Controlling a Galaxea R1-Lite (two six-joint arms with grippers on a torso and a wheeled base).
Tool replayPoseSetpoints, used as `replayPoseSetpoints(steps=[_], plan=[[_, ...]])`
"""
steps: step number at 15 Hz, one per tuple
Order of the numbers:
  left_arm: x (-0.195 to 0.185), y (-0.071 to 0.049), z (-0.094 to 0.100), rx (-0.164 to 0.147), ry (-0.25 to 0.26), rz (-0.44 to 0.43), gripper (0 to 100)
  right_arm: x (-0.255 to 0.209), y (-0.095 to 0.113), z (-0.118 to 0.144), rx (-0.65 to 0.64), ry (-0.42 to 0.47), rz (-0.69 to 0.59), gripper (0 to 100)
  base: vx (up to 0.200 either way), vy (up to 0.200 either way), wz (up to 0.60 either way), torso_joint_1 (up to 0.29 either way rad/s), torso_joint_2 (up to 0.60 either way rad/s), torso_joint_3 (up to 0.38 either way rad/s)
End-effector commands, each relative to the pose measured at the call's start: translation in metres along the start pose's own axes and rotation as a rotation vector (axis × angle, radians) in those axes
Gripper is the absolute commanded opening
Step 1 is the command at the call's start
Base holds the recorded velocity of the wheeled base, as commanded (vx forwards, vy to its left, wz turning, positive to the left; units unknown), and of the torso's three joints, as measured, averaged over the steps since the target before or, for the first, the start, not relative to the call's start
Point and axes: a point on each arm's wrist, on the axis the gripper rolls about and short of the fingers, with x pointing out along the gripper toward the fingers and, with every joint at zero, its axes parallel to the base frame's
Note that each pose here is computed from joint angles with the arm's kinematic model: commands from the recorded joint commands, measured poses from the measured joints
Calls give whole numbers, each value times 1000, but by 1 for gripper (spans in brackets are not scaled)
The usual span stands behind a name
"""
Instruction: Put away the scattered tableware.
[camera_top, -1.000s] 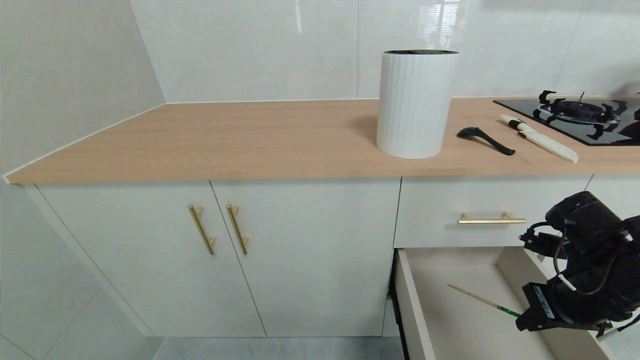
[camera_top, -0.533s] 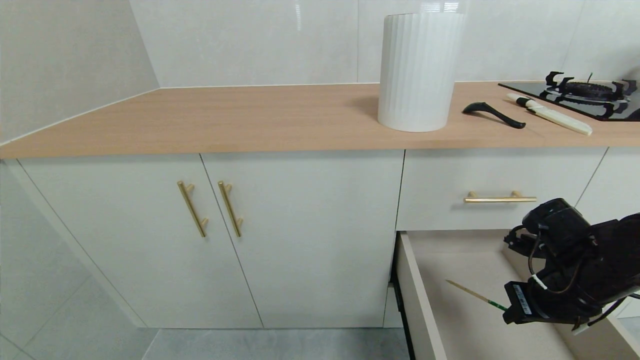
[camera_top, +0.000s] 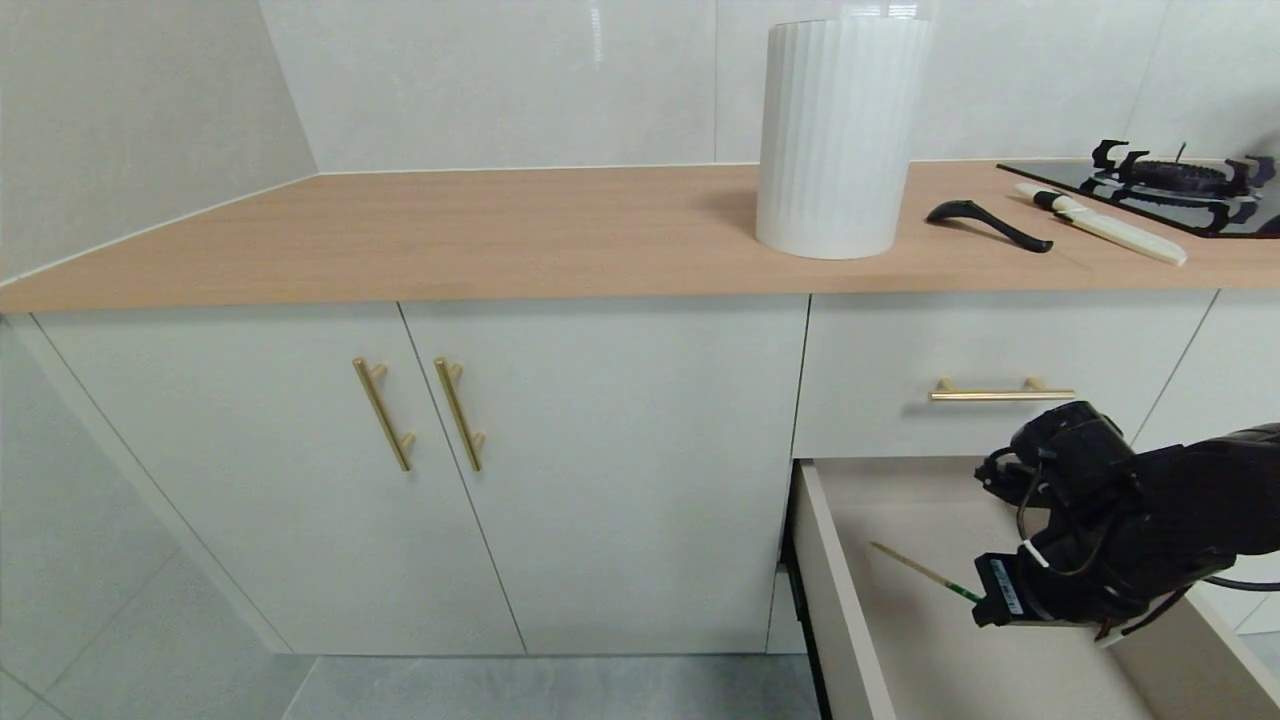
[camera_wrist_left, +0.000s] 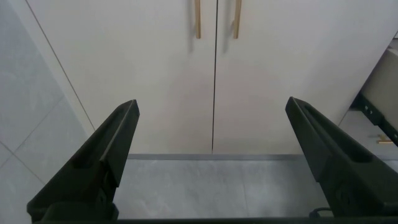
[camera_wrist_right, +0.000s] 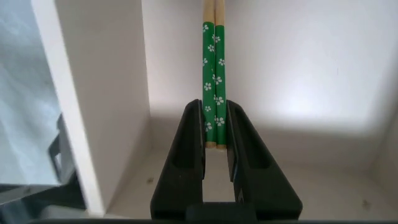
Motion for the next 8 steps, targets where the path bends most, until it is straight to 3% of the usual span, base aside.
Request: replayPoseSetpoints(steps=[1, 8], plan=[[0, 0, 0, 0, 2, 1, 100, 31, -1, 3, -6, 38, -8, 0, 0, 0, 0, 0, 0, 0], [0, 0, 0, 0, 2, 1, 100, 77, -2, -1, -17, 36, -37, 0, 0, 0, 0, 0, 0, 0]])
